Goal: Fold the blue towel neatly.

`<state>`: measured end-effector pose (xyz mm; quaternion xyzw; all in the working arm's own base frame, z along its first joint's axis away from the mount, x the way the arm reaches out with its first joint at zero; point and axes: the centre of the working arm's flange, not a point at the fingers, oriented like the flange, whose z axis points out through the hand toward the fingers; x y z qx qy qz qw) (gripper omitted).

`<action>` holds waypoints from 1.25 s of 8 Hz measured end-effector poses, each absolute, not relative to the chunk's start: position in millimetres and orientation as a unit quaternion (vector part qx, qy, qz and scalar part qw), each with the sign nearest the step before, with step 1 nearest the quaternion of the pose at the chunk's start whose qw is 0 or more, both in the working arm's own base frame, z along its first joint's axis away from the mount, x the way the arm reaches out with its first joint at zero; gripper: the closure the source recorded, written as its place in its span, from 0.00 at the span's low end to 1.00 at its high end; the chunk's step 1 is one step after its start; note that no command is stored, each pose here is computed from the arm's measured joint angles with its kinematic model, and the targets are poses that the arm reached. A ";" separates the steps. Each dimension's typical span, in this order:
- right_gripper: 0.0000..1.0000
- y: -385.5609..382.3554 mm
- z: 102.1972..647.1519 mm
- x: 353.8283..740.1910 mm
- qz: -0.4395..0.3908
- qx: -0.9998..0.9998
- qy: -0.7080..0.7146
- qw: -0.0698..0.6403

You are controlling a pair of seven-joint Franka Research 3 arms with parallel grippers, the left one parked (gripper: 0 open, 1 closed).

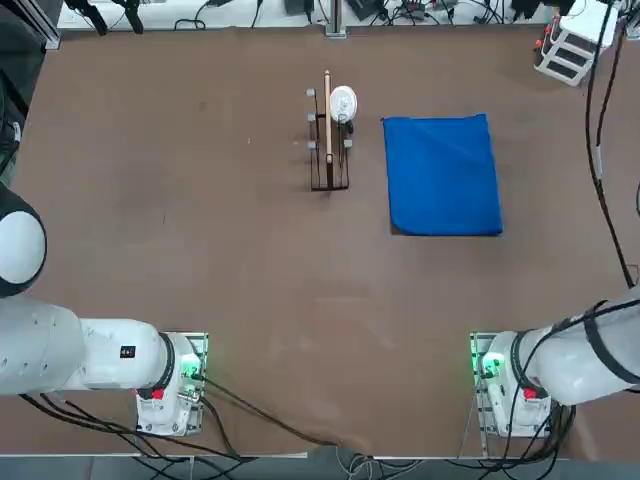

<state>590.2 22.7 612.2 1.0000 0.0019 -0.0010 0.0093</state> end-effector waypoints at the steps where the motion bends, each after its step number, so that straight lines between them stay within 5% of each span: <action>1: 0.00 13.8 623.5 584.9 0.008 1.000 -0.004 0.005; 5: 0.00 -54.3 667.5 533.1 0.004 0.999 -0.041 -0.011; 10: 0.00 -20.5 654.1 522.6 -0.014 1.000 -0.018 -0.005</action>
